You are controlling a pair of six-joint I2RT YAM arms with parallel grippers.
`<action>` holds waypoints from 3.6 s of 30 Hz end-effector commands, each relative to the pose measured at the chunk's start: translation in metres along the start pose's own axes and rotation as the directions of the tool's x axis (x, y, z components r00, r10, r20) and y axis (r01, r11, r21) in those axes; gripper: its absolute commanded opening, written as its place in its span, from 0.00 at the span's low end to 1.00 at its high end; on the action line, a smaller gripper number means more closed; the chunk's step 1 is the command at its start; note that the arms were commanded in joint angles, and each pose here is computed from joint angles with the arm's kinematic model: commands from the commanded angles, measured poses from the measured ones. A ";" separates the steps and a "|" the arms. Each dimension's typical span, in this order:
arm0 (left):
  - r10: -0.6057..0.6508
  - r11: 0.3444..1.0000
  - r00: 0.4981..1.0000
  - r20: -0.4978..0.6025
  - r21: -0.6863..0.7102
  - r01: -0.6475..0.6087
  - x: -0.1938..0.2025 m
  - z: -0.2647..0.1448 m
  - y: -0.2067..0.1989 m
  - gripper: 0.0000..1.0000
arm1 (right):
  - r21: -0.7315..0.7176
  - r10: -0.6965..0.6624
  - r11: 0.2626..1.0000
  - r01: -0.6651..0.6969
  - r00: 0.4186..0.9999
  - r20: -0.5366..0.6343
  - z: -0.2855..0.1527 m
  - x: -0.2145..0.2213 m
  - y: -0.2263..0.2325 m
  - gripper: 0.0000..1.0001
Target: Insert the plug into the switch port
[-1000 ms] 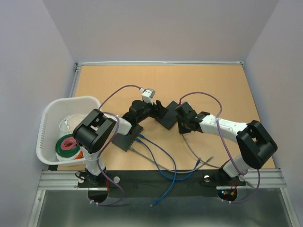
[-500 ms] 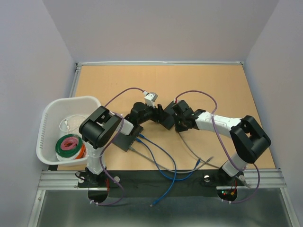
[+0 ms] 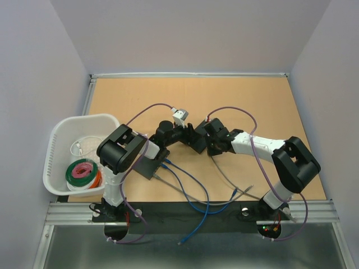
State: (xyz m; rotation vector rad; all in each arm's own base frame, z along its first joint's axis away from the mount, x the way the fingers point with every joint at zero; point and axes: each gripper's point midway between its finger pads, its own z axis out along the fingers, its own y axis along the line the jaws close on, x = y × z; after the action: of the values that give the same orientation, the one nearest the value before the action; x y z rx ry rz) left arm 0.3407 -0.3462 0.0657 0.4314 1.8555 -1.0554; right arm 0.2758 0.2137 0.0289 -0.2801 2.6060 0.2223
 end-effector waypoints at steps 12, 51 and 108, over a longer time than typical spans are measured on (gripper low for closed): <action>0.097 0.991 0.990 0.100 -0.106 -0.086 -0.037 -0.008 0.005 0.68 | -0.073 0.005 0.997 0.003 0.994 0.110 -0.014 -0.042 0.021 0.00; 0.116 0.985 0.992 -0.039 -0.123 -0.120 0.002 0.017 0.027 0.67 | -0.050 -0.070 0.996 0.076 0.991 0.110 -0.004 -0.033 0.025 0.00; 0.147 0.989 0.982 -0.119 0.029 -0.145 0.024 0.025 0.010 0.64 | -0.049 -0.258 0.958 0.281 0.928 0.270 0.009 -0.058 0.035 0.01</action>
State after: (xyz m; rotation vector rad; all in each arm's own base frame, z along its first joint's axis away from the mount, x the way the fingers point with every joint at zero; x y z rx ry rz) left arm 0.3685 -0.3483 0.0413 0.5530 1.8734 -0.8900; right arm 0.2900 0.2274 0.0281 -0.6537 2.4269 0.1763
